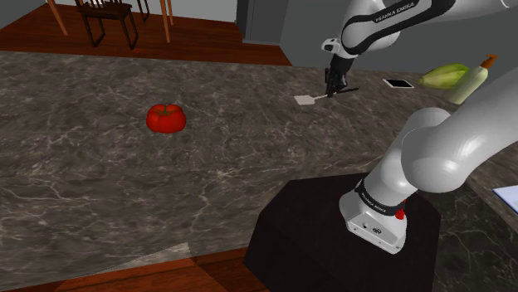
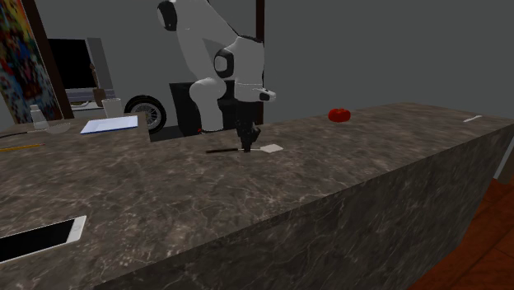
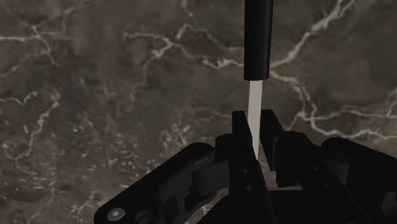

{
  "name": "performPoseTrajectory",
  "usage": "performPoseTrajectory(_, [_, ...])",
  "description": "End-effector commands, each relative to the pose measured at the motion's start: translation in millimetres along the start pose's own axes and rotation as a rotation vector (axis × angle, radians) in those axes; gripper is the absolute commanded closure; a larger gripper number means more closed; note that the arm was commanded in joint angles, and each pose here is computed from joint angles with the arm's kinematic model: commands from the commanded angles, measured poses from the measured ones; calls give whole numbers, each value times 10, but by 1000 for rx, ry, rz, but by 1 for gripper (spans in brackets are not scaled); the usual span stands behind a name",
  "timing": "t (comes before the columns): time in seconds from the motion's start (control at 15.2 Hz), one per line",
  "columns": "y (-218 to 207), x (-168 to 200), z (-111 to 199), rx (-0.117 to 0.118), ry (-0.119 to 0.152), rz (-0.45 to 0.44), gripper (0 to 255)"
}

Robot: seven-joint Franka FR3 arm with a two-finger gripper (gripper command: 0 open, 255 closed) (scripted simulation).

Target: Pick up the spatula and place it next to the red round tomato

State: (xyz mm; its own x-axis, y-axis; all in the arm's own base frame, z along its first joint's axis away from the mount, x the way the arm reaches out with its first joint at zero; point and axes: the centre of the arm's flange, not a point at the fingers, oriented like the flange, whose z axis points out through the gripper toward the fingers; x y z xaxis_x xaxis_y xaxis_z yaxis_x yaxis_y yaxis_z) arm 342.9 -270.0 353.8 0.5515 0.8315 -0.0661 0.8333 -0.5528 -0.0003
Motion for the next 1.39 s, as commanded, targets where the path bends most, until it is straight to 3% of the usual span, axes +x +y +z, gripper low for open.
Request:
performPoseTrajectory(0.0, [5,-4,-111,0,0,0,255])
performPoseTrajectory(1.32, [4,-74,-1165,0,0,0,255])
